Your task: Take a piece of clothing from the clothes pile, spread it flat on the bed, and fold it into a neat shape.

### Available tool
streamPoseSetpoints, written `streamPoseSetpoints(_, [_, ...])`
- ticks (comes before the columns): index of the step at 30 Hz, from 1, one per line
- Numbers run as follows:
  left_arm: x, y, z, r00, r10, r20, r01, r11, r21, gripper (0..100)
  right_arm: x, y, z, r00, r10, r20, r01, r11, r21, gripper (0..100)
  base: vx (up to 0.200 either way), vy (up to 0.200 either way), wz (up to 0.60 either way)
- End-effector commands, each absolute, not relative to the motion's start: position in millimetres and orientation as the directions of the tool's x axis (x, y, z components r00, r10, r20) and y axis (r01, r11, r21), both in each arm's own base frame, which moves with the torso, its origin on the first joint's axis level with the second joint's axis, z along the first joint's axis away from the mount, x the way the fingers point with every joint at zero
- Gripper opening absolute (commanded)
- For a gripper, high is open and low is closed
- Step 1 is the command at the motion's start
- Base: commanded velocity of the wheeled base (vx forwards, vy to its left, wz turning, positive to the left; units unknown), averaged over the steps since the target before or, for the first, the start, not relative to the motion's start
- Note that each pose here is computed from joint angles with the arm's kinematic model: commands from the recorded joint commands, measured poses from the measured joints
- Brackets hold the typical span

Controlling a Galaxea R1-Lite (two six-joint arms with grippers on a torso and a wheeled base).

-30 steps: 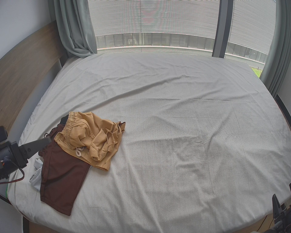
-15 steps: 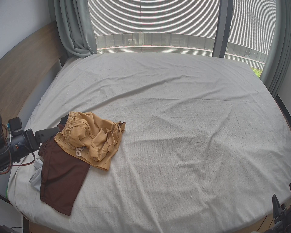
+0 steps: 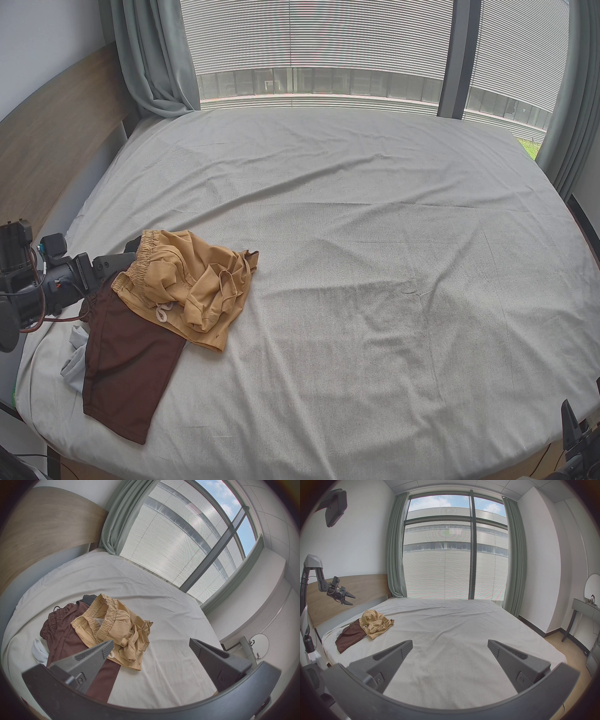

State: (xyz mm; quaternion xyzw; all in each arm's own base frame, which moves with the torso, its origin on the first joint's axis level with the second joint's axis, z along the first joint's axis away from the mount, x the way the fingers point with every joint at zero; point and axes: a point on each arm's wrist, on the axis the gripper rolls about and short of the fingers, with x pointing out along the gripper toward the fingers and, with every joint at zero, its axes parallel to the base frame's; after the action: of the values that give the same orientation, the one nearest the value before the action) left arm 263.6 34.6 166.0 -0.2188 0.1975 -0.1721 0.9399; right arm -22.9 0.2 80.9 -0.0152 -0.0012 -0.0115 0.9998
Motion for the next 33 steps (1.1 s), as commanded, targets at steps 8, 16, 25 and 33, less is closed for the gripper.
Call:
streamPoseSetpoints(8, [307.0, 44.6, 150.2, 0.857, -0.398, -0.327, 0.205, 0.847, -0.491, 100, -23.0, 0.3, 76.5, 1.0, -0.023, 0.005, 0.023, 0.999, -0.031, 100, 0.0, 0.0, 0.0])
streamPoseSetpoints(16, [326.8, 54.5, 136.6, 0.855, -0.384, -0.35, 0.176, 0.848, -0.5, 100, -23.0, 0.2, 76.5, 1.0, -0.021, 0.005, 0.022, 0.999, -0.032, 100, 0.0, 0.0, 0.0])
streamPoseSetpoints(25, [351.6, 59.1, 125.4, 0.856, -0.381, -0.351, 0.173, 0.849, -0.5, 100, -22.9, 0.2, 76.1, 1.0, -0.021, 0.003, 0.022, 0.999, -0.031, 100, 0.0, 0.0, 0.0])
streamPoseSetpoints(33, [369.8, 62.2, 120.6, 0.858, -0.383, -0.342, 0.181, 0.849, -0.496, 100, -23.0, 0.2, 76.5, 1.0, -0.021, 0.005, 0.022, 0.999, -0.031, 100, 0.0, 0.0, 0.0])
